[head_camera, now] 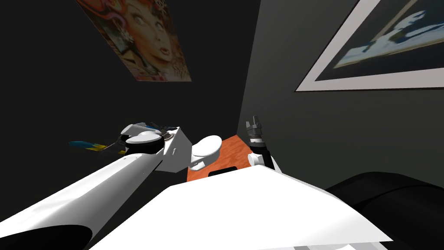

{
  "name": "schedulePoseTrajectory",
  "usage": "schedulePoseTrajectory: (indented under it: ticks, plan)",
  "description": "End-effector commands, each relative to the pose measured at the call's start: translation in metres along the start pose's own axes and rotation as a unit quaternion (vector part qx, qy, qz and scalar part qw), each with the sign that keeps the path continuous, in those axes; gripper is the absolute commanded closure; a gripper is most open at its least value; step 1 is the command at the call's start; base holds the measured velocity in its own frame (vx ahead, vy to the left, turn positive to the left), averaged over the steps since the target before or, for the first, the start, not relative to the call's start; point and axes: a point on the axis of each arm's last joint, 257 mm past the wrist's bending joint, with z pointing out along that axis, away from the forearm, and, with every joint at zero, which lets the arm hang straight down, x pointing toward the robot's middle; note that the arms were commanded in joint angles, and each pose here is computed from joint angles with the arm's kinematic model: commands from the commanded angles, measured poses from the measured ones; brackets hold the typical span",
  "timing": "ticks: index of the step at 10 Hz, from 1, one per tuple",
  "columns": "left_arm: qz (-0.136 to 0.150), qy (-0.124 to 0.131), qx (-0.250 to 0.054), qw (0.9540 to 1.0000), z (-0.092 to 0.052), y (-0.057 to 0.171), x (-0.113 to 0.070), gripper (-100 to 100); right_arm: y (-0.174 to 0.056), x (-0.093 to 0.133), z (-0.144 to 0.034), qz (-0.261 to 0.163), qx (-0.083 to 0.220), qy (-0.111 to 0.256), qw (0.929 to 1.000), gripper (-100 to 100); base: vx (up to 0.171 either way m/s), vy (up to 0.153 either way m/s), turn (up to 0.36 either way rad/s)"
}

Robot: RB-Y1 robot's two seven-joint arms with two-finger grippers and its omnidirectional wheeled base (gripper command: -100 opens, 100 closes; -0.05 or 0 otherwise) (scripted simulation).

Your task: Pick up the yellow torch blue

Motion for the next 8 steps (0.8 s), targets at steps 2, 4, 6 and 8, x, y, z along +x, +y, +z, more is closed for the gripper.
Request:
schedulePoseTrajectory:
  ticks: [2,4,6,8]
  plan:
    - [-0.009,0.004,0.018,0.9998,-0.013,0.000,-0.003,100,0.000,0.000,0.000,0.000,0.000,0.000,1.0000,0,-0.098,0.068,-0.086]
    - [-0.015,0.012,0.028,0.9994,-0.026,0.002,-0.004,100,0.000,0.000,0.000,0.000,0.000,0.000,1.0000,0,-0.101,0.077,-0.104]
    - [-0.021,0.021,0.038,0.9988,-0.039,0.004,-0.004,100,0.000,0.000,0.000,0.000,0.000,0.000,1.0000,0,-0.109,0.059,-0.092]
    - [-0.019,0.020,0.034,0.9991,-0.039,0.006,-0.004,0,0.000,0.000,0.000,0.000,0.000,0.000,1.0000,0,-0.026,0.013,-0.007]
